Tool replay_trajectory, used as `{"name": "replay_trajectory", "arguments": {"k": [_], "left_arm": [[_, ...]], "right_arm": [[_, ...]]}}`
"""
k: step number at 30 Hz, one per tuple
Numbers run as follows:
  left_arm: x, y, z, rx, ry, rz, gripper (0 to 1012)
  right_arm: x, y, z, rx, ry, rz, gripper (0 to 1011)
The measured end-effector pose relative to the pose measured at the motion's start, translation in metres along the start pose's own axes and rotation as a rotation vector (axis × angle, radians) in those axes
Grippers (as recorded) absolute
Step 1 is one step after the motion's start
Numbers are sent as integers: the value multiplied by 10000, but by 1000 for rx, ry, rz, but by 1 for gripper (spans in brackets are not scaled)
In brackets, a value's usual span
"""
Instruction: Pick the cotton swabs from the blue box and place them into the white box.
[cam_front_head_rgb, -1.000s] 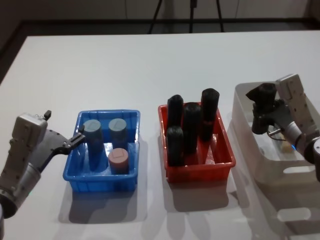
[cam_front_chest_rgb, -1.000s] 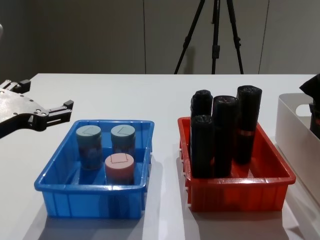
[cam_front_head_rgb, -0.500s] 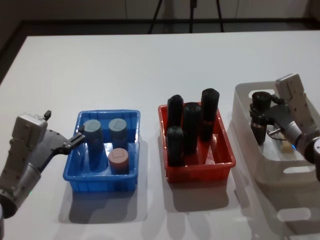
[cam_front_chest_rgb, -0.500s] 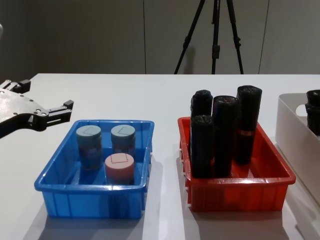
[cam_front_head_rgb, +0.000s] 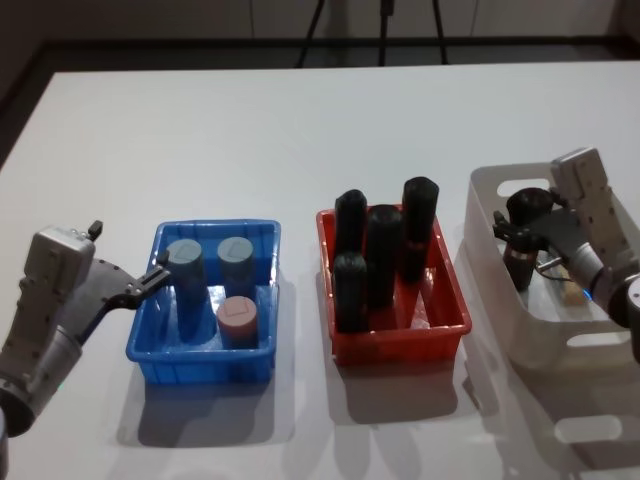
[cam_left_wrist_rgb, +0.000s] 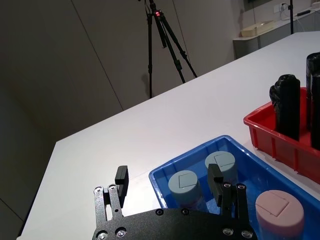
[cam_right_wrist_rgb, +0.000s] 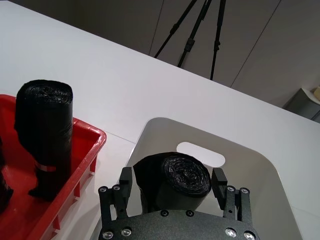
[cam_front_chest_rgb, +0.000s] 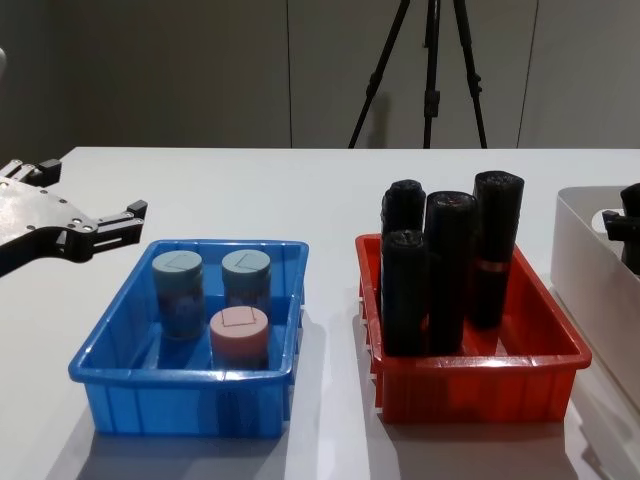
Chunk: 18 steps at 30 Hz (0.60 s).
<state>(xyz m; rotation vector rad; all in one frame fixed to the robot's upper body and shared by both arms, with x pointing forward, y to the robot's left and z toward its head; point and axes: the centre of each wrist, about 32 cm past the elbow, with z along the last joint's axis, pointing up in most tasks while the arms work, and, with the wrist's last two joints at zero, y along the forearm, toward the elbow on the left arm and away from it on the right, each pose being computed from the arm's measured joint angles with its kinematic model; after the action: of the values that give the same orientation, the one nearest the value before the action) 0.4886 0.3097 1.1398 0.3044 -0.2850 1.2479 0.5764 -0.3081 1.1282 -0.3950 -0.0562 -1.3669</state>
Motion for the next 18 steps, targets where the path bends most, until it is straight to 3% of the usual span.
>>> {"name": "replay_trajectory", "arguments": {"k": [18], "left_arm": [[0,0,0,0,0,0,1002]], "right_arm": [[17,-66,-1,10,4,6,1001]]}}
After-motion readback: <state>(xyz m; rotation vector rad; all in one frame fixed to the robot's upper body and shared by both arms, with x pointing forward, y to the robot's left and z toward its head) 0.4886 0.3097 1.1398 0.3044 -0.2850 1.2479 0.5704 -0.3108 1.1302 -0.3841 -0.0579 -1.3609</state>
